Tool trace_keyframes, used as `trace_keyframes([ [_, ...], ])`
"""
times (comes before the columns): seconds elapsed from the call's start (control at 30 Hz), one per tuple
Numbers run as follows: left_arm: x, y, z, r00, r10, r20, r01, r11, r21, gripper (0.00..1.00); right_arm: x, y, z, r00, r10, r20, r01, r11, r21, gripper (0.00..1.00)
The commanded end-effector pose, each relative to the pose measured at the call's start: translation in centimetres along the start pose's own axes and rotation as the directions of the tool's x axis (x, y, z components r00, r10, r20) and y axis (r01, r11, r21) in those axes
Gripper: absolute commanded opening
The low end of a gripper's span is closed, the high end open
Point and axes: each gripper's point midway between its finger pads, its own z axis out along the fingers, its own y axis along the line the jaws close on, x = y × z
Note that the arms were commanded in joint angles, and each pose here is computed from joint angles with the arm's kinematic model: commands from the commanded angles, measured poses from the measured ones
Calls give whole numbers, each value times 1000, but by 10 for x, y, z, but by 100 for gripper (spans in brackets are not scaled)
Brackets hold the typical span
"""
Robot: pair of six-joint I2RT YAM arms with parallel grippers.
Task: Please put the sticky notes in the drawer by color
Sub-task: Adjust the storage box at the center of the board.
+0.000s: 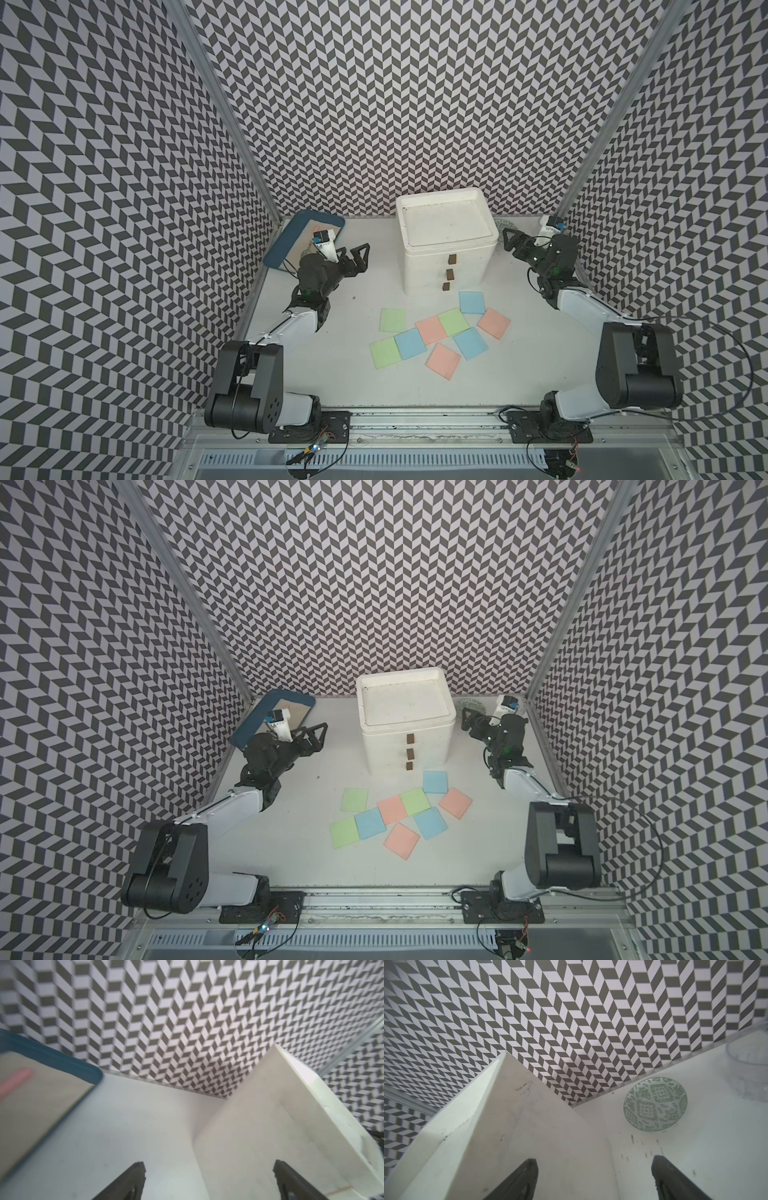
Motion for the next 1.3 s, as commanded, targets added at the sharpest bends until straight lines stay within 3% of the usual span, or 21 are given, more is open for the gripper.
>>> trace_keyframes([
  [0.0,22,-36,8,994,-41,-100,50,994,95,100,13,12,10,983,151,-108,-165,977,-137,81],
  [0.13,61,-55,15,984,-31,-178,52,992,113,99,33,15,22,967,165,-195,-199,965,-172,71],
  [0.3,96,-68,31,962,3,-274,39,988,147,100,62,36,31,958,108,-265,-164,967,-196,69],
  [0.5,111,-65,35,955,31,-295,13,989,146,99,84,72,48,942,56,-330,-149,953,-263,70],
  [0.67,117,-56,32,951,65,-302,-30,992,119,100,74,65,52,946,39,-322,-117,966,-228,72],
  [0.8,117,-57,28,955,71,-288,-34,991,132,99,61,63,30,958,-8,-288,-42,985,-167,72],
  [0.93,123,-61,31,949,55,-310,-5,987,160,99,62,82,-15,972,-97,-212,74,991,-112,73],
  [1.1,135,-58,35,940,41,-340,18,986,168,99,106,126,-71,964,-205,-173,181,973,-145,73],
  [1.27,139,-63,38,934,27,-356,47,979,197,100,177,146,-103,966,-119,-231,52,960,-276,70],
])
